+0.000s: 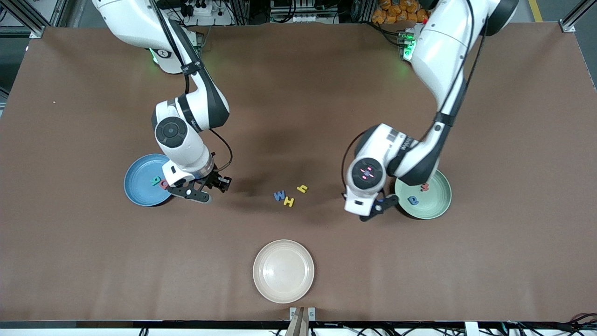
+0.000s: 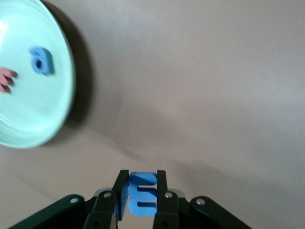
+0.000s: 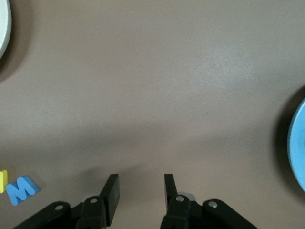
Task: Sort uppercase to blue plate, lowercase to green plate
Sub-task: 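Carry the blue 'E' toward the green plate while the right gripper reaches letters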
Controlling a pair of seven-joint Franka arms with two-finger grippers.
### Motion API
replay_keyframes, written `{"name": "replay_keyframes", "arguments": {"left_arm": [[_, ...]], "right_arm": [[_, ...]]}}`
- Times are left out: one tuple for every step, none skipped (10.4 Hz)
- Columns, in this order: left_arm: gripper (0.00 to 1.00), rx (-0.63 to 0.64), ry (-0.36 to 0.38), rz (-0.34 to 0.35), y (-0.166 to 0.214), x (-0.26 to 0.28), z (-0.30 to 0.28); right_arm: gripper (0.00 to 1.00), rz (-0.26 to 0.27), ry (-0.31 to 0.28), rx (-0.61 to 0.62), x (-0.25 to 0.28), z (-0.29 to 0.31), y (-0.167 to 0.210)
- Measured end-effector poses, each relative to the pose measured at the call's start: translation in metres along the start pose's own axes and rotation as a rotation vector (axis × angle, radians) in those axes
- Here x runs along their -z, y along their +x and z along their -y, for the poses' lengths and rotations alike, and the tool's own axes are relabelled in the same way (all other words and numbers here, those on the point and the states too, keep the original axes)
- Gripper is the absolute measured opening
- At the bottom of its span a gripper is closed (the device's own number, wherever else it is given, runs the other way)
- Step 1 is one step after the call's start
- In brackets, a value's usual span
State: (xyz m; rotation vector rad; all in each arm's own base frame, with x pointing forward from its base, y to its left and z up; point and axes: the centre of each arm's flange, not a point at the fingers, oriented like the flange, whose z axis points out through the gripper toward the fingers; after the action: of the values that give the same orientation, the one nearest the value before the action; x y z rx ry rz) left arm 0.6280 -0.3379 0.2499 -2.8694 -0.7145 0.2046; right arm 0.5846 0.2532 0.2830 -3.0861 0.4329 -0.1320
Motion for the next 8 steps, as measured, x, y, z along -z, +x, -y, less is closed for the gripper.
{"name": "replay_keyframes", "arguments": {"left_arm": [[0.28, 0.004, -0.001, 0.006, 0.016, 0.002, 0.012], [0.28, 0.009, -0.005, 0.008, 0.032, 0.005, 0.025], [0.28, 0.011, -0.009, 0.011, 0.045, 0.009, 0.036], [0.28, 0.014, -0.012, 0.013, 0.057, 0.011, 0.047], [0.28, 0.019, -0.013, 0.016, 0.071, 0.013, 0.059], [0.28, 0.029, -0.013, 0.017, 0.085, 0.012, 0.072], [0.28, 0.043, -0.013, 0.018, 0.101, 0.011, 0.087], [0.28, 0.057, -0.016, 0.02, 0.116, 0.011, 0.102]], "right_arm": [[0.47, -0.002, 0.003, 0.004, 0.001, 0.002, 0.0], [0.47, -0.005, 0.006, 0.01, 0.003, 0.004, 0.0], [0.48, -0.008, 0.01, 0.026, 0.005, 0.006, 0.0], [0.5, -0.011, 0.013, 0.046, 0.007, 0.008, 0.001], [0.52, -0.017, 0.02, 0.065, 0.01, 0.013, 0.001], [0.54, -0.021, 0.032, 0.085, 0.014, 0.023, -0.002], [0.56, -0.023, 0.047, 0.109, 0.018, 0.038, -0.008], [0.58, -0.02, 0.054, 0.143, 0.02, 0.053, -0.013]]}}
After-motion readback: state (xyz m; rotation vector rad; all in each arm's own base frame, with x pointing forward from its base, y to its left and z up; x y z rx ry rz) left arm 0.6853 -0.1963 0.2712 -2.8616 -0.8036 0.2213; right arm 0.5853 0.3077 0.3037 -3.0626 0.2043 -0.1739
